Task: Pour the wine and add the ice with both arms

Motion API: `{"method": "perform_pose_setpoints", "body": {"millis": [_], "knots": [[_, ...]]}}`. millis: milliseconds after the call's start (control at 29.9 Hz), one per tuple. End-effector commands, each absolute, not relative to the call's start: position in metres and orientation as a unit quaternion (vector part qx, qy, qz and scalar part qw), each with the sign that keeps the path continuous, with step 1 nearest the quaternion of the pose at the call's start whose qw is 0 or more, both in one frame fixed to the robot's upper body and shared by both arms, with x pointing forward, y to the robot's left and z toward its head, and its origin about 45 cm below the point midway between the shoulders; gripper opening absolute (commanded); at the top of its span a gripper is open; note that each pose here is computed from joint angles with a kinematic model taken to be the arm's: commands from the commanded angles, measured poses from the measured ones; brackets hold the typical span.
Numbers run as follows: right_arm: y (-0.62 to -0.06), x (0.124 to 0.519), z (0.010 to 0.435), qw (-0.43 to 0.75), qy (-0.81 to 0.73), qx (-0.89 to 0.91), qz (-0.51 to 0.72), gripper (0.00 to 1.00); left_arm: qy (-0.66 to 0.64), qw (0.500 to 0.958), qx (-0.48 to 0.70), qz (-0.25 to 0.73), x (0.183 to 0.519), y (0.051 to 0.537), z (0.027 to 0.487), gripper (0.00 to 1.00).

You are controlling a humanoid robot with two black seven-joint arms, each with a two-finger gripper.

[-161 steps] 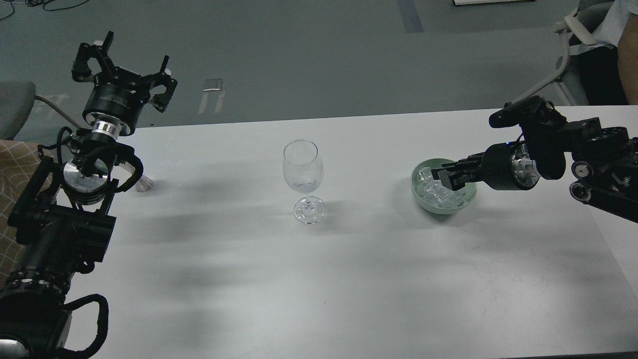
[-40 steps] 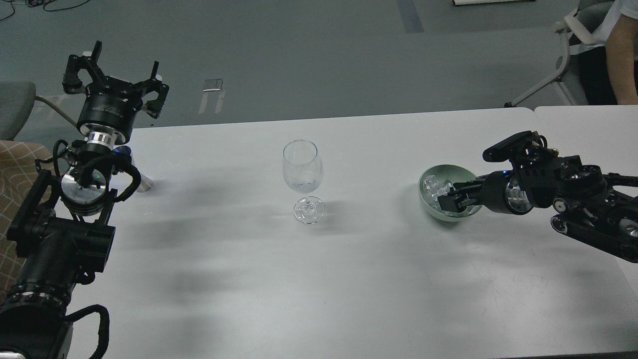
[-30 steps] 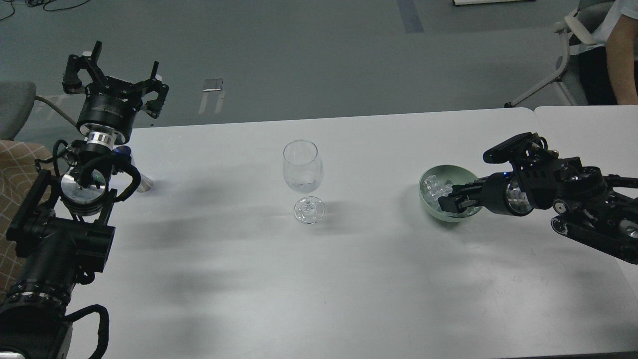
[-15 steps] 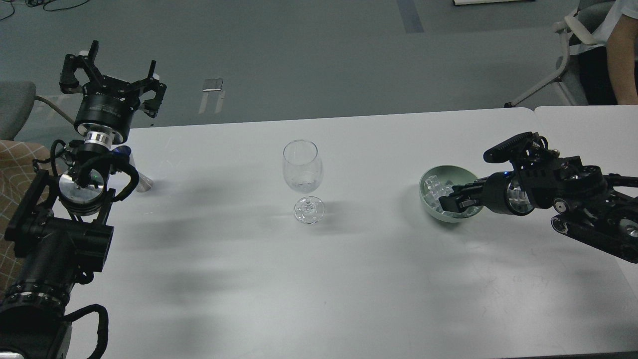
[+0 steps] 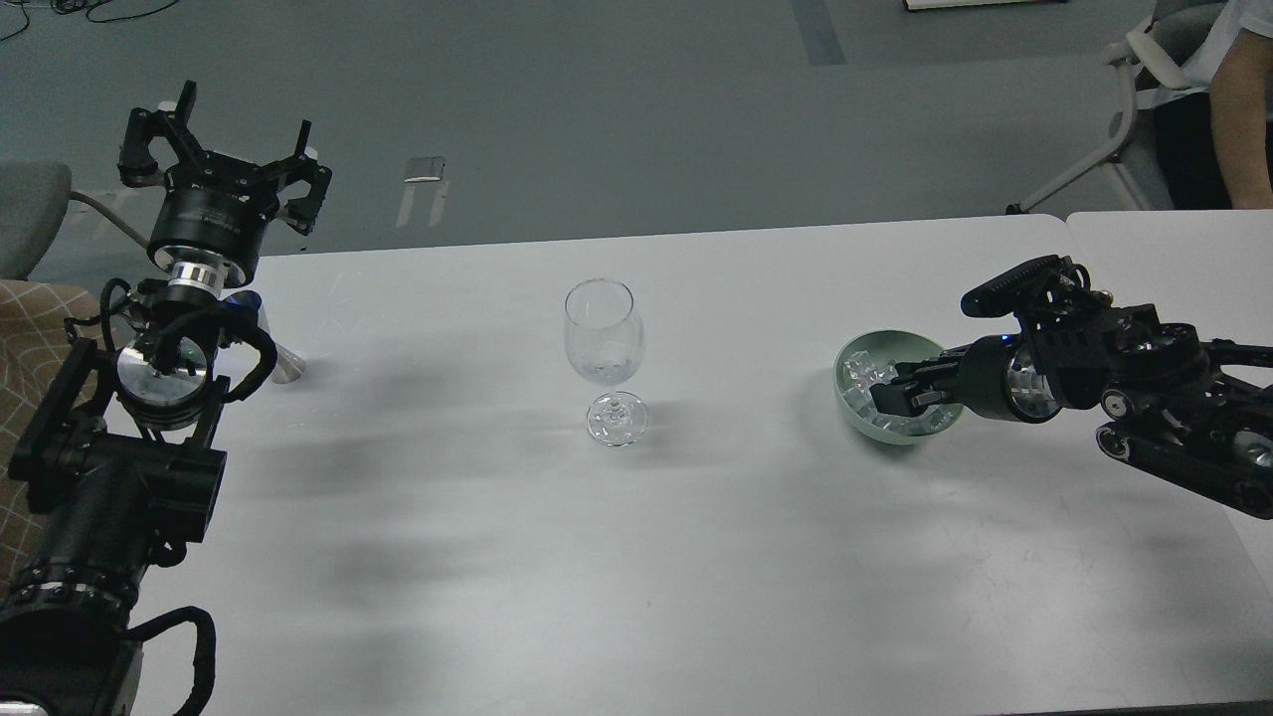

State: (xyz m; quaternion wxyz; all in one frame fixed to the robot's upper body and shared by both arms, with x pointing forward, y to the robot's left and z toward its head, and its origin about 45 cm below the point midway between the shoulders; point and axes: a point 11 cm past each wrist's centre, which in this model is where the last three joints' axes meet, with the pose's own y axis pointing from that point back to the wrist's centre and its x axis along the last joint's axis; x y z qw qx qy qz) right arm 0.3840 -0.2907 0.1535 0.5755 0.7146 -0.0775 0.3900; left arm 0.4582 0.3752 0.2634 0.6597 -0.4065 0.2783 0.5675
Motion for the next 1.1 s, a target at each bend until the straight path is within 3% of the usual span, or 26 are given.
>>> {"method": "perform_pose_setpoints", "body": {"millis": [0, 167, 201, 234, 669, 769, 869, 1070], "knots": [[-0.293, 0.385, 0.156, 0.575, -0.081, 0.714, 0.390, 0.00, 0.278, 0.659, -0.408, 0.567, 0.458, 0.376, 0.264, 0.98], [-0.294, 0.384, 0.154, 0.576, -0.081, 0.715, 0.389, 0.02, 0.280, 0.658, -0.408, 0.567, 0.458, 0.374, 0.263, 0.98], [-0.293, 0.384, 0.154, 0.575, -0.081, 0.715, 0.390, 0.19, 0.280, 0.658, -0.409, 0.567, 0.458, 0.375, 0.263, 0.98], [-0.291, 0.383, 0.153, 0.573, -0.081, 0.716, 0.390, 0.28, 0.279, 0.659, -0.409, 0.567, 0.458, 0.374, 0.263, 0.98], [-0.293, 0.383, 0.155, 0.573, -0.083, 0.716, 0.390, 0.29, 0.278, 0.659, -0.410, 0.566, 0.458, 0.375, 0.264, 0.98], [-0.288, 0.379, 0.154, 0.566, -0.078, 0.721, 0.391, 0.36, 0.277, 0.660, -0.410, 0.566, 0.458, 0.376, 0.265, 0.98], [-0.285, 0.377, 0.154, 0.562, -0.075, 0.725, 0.391, 0.64, 0.277, 0.659, -0.409, 0.566, 0.458, 0.376, 0.264, 0.98], [-0.285, 0.375, 0.151, 0.562, -0.073, 0.726, 0.389, 0.64, 0.278, 0.659, -0.410, 0.566, 0.458, 0.375, 0.264, 0.98]]}}
